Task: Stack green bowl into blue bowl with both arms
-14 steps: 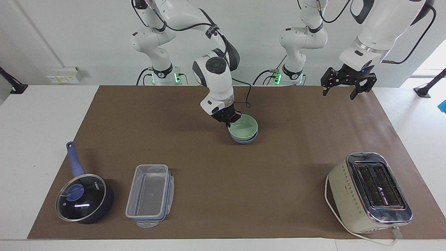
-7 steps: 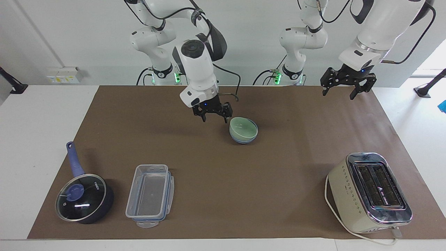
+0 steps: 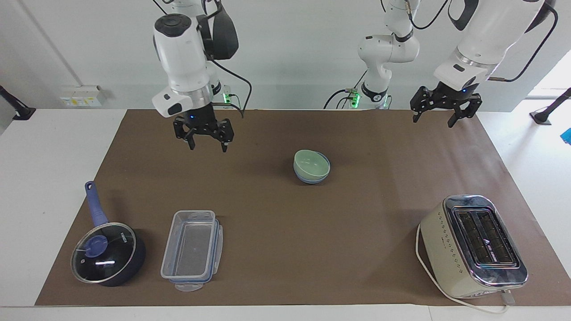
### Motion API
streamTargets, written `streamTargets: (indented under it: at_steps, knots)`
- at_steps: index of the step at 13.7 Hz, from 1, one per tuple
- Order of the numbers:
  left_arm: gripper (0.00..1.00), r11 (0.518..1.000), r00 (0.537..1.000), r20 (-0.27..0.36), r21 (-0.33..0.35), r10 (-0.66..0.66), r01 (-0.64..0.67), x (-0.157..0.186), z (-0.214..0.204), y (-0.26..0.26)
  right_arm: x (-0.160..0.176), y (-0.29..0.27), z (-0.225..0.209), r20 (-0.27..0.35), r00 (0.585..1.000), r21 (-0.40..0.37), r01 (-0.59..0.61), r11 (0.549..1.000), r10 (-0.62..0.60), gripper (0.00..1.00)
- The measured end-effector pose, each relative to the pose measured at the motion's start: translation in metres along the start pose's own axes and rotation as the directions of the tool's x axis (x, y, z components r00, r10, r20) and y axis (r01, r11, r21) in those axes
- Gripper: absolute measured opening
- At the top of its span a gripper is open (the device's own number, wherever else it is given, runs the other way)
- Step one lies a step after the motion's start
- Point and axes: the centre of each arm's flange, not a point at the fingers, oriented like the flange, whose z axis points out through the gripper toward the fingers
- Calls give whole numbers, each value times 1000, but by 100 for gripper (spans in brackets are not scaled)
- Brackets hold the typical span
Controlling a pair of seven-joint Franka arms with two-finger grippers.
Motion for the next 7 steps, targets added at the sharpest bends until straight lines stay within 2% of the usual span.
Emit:
streamTargets:
  at_steps: [3, 7]
  knots:
    - [100, 1000, 1000, 0, 0, 0, 0, 0, 0, 0, 1, 50, -34, 40, 999, -18, -27, 999, 28, 100]
    - [100, 1000, 1000, 0, 0, 0, 0, 0, 0, 0, -2, 89, -77, 87, 994, -37, -58, 998, 61, 100]
